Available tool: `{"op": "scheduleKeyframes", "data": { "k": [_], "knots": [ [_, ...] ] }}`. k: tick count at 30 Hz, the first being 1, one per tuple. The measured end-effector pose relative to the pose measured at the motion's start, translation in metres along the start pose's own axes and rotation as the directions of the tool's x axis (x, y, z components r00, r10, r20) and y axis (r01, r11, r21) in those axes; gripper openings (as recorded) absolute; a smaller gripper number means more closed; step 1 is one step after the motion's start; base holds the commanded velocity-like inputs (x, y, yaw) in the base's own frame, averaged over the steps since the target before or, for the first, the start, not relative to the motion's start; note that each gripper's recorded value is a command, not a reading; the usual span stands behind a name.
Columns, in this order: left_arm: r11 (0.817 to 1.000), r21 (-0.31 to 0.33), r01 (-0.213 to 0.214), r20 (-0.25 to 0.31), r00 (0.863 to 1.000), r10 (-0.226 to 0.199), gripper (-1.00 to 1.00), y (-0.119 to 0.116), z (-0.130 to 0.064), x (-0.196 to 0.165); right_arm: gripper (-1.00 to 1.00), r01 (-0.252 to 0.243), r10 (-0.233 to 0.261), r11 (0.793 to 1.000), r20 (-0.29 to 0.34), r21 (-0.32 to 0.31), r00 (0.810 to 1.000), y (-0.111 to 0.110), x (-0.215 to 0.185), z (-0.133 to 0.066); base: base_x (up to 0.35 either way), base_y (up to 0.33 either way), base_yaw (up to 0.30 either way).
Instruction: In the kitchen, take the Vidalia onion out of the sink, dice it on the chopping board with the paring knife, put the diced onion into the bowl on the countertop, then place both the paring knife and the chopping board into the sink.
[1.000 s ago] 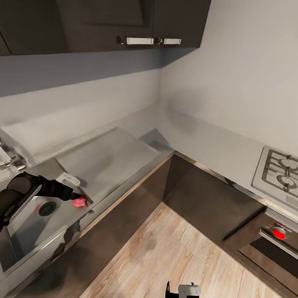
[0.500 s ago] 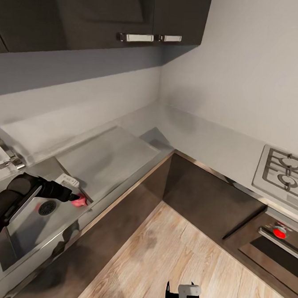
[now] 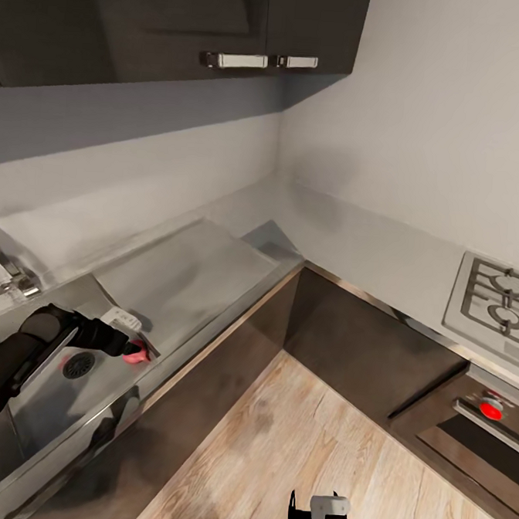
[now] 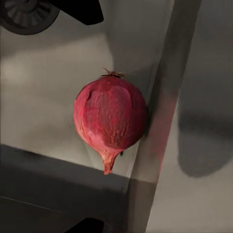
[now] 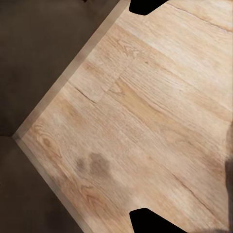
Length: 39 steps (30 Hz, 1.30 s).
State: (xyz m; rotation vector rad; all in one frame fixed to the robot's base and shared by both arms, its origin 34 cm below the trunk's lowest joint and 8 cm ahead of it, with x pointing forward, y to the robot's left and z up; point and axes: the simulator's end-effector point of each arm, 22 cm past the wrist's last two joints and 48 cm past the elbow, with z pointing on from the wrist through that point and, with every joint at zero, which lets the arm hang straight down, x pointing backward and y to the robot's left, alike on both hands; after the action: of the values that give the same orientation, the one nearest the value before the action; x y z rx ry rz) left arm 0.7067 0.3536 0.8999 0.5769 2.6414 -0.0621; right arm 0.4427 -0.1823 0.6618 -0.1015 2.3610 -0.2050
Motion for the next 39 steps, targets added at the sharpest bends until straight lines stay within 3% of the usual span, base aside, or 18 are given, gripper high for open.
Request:
{"op": "scheduleKeyframes", "data": {
  "k": [13, 39],
  "knots": [
    [1.000, 0.002, 0.004, -0.019, 1.000, -0.004, 1.00, 0.002, 0.009, 0.010, 1.00, 0.000, 0.000, 1.000, -0.005, -0.001, 1.000, 0.000, 0.002, 0.000, 0.001, 0.000, 0.000],
    [0.999, 0.018, -0.028, -0.050, 0.998, 0.029, 1.00, -0.009, 0.020, 0.019, 1.00, 0.001, -0.001, 1.000, -0.016, -0.003, 1.000, 0.002, 0.007, 0.000, 0.020, 0.000, 0.000]
  ]
}}
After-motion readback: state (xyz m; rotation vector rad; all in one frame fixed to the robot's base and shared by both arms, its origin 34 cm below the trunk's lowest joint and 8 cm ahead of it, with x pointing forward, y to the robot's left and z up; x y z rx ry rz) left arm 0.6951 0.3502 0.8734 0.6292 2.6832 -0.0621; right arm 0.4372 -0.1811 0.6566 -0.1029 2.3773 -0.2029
